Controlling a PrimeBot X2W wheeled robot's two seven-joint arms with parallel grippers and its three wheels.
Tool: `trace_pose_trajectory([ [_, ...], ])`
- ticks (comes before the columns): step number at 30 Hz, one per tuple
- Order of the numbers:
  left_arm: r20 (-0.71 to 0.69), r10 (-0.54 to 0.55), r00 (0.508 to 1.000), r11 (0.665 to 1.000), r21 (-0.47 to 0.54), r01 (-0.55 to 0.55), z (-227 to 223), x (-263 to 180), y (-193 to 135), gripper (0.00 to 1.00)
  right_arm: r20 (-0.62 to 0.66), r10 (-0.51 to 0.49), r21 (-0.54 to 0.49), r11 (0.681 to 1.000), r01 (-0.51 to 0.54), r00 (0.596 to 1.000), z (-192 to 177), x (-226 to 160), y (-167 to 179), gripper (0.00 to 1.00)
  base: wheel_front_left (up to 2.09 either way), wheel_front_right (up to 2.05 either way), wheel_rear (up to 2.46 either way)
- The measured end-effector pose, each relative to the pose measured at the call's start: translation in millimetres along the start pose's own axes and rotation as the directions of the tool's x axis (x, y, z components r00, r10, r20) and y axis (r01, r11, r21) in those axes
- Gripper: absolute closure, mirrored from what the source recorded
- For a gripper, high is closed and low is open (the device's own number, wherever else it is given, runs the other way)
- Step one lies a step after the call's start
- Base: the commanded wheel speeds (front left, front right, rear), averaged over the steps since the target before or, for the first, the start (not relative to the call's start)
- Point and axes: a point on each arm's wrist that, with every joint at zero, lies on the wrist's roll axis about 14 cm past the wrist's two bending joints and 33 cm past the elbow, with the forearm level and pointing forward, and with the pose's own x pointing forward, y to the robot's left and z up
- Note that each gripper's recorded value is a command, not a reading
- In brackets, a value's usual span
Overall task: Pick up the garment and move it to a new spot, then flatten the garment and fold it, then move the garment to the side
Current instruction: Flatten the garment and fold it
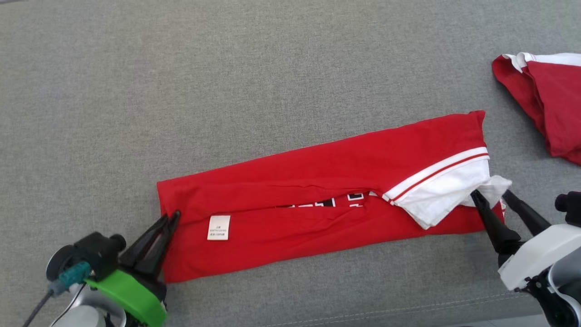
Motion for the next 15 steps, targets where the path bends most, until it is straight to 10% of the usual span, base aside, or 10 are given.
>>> trace_pose_trajectory([
  [8,-0.106,0.057,0.993,0.932,0.362,-0.015,-29.4,-39.8,24.6,0.0,0.064,-0.033,-0.031,0.999,0.035,0.997,37.8,-22.0,-23.6,0.0,0.0,0.0,0.0],
  [15,0.115,0.248,0.962,0.918,0.29,-0.271,16.5,-40.4,41.8,0.0,0.048,-0.082,-0.041,0.996,0.084,0.995,59.5,-23.5,-47.3,0.0,0.0,0.0,0.0],
])
